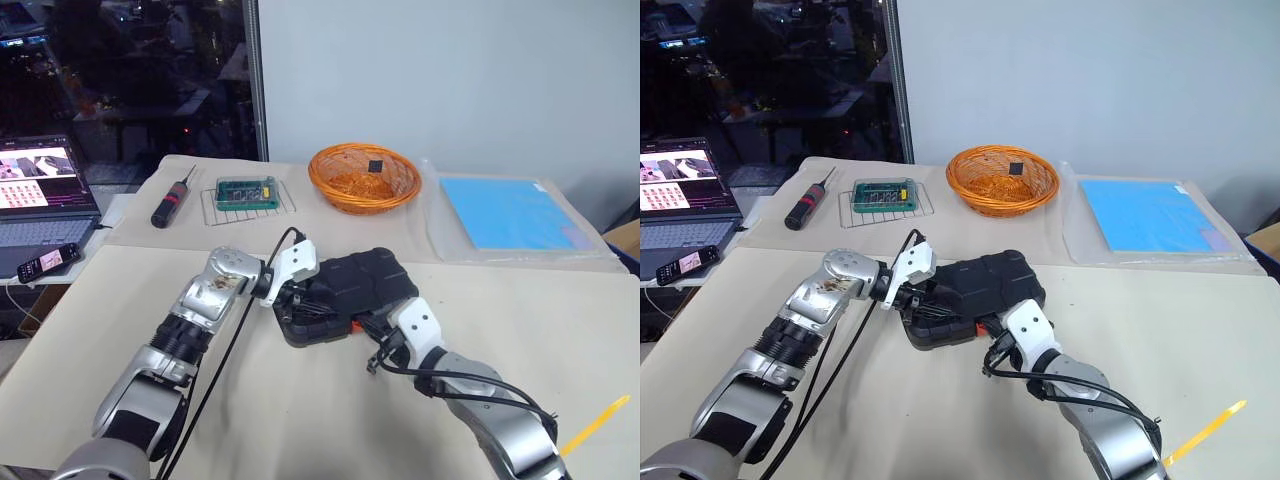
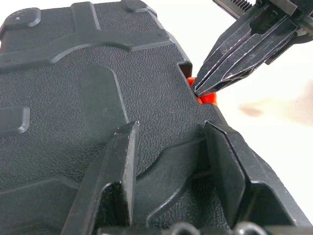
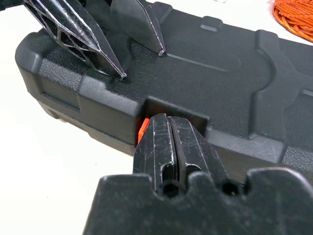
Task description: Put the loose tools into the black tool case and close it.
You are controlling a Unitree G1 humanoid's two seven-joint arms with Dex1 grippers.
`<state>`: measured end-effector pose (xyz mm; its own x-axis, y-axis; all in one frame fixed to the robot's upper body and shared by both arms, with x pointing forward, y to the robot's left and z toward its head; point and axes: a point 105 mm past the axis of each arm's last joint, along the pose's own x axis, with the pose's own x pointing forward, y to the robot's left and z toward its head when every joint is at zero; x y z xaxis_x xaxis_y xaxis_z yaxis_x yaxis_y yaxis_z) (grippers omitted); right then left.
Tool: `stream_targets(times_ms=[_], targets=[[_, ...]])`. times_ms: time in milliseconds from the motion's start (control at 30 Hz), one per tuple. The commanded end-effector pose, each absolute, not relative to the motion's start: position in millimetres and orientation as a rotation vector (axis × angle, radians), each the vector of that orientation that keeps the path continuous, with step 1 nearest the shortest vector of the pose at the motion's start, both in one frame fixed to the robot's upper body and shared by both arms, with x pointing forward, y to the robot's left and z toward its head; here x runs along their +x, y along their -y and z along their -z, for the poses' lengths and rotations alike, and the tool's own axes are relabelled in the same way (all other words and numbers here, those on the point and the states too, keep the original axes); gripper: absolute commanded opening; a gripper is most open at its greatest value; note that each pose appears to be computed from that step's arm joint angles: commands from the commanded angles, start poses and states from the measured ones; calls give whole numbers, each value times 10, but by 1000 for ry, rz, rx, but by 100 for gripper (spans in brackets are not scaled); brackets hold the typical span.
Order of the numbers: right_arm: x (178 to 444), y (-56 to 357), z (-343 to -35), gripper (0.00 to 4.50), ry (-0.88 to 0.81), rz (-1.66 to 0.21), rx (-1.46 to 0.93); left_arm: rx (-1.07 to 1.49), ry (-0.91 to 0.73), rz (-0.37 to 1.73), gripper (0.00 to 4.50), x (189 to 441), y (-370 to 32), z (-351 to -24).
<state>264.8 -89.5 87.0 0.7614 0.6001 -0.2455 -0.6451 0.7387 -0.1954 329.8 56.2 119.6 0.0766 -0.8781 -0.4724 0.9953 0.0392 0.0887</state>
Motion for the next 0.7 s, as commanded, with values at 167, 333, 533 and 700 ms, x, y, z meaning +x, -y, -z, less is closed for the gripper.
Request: stream_targets(times_ms=[167, 333, 533, 700], targets=[[2576, 1117, -1134, 4, -23, -664, -185, 208, -110, 1406, 225, 3232, -554, -1450], [2229, 1414, -1447, 81, 1, -747, -210, 43, -58, 1340, 295, 3016, -840, -1644], [1884, 1837, -1486, 277, -133, -781, -291, -21, -96, 1242, 450, 2630, -1241, -1647], [1657, 2267, -1536, 445, -200, -746, -348, -8, -193, 1132, 450, 2337, -1614, -1572]])
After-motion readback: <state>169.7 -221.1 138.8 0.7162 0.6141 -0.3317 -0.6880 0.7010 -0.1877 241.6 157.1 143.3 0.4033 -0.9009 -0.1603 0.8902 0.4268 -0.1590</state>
